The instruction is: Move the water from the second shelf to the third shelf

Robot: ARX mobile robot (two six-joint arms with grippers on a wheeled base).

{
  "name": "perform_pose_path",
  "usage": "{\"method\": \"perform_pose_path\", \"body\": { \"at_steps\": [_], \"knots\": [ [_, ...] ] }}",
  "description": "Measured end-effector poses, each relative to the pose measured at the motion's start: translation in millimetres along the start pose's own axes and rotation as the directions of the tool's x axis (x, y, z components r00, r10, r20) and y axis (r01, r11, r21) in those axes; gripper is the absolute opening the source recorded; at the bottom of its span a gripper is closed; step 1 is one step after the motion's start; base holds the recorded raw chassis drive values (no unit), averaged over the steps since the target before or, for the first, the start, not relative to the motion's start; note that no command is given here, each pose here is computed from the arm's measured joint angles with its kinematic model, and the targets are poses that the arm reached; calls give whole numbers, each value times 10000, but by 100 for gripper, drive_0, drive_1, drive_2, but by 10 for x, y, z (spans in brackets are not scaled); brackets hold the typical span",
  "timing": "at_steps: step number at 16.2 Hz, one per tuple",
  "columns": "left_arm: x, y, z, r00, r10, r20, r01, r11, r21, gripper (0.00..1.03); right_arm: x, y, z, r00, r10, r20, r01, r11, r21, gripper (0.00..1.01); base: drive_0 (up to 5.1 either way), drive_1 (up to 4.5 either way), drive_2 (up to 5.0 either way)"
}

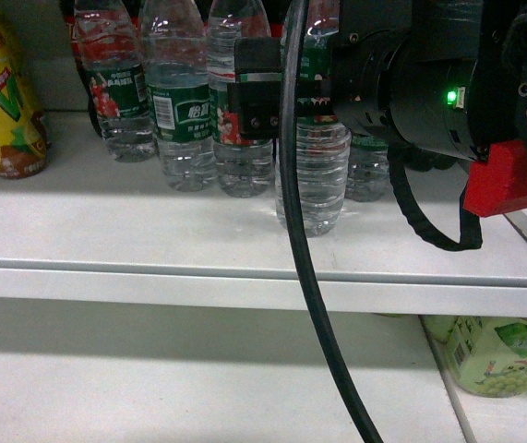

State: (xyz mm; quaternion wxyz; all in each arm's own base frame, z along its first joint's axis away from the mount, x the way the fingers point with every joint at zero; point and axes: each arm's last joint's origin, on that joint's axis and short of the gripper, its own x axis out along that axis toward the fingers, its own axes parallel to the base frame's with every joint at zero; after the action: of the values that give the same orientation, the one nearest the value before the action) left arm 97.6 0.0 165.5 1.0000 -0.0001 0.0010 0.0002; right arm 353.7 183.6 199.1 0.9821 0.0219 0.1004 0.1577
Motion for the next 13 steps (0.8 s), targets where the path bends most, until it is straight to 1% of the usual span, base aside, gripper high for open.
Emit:
{"method": "perform_pose_path", "body": {
  "at_steps": [2, 4, 5, 6, 8, 9, 13],
  "knots": [
    [0, 0, 0, 10000, 0, 0, 0, 10000, 0, 98, 139, 10, 27, 9983, -565, 170, 565, 9984, -9, 98, 0, 0, 0],
    [0, 0, 0, 10000, 0, 0, 0, 10000, 0, 98, 147, 10, 31, 9974, -692, 195, 692, 9976, 29, 98, 0, 0, 0],
    [0, 0, 0, 10000, 4, 0, -4, 10000, 0, 98, 147, 10, 32, 9971, -733, 207, 732, 9973, 54, 97, 0, 0, 0],
    [0, 0, 0, 10000, 4, 0, -4, 10000, 0, 98, 147, 10, 31, 9968, -775, 208, 774, 9970, 69, 88, 0, 0, 0],
    [0, 0, 0, 10000, 4, -4, -4, 10000, 0, 98, 143, 35, 33, 9973, -691, 250, 689, 9976, 84, 66, 0, 0, 0],
    [0, 0, 0, 10000, 0, 0, 0, 10000, 0, 98, 142, 33, 31, 9973, -688, 245, 686, 9976, 80, 58, 0, 0, 0],
    [0, 0, 0, 10000, 0, -4, 0, 10000, 0, 98, 115, 29, 28, 9974, -670, 273, 667, 9977, 102, 48, 0, 0, 0]
  ]
}}
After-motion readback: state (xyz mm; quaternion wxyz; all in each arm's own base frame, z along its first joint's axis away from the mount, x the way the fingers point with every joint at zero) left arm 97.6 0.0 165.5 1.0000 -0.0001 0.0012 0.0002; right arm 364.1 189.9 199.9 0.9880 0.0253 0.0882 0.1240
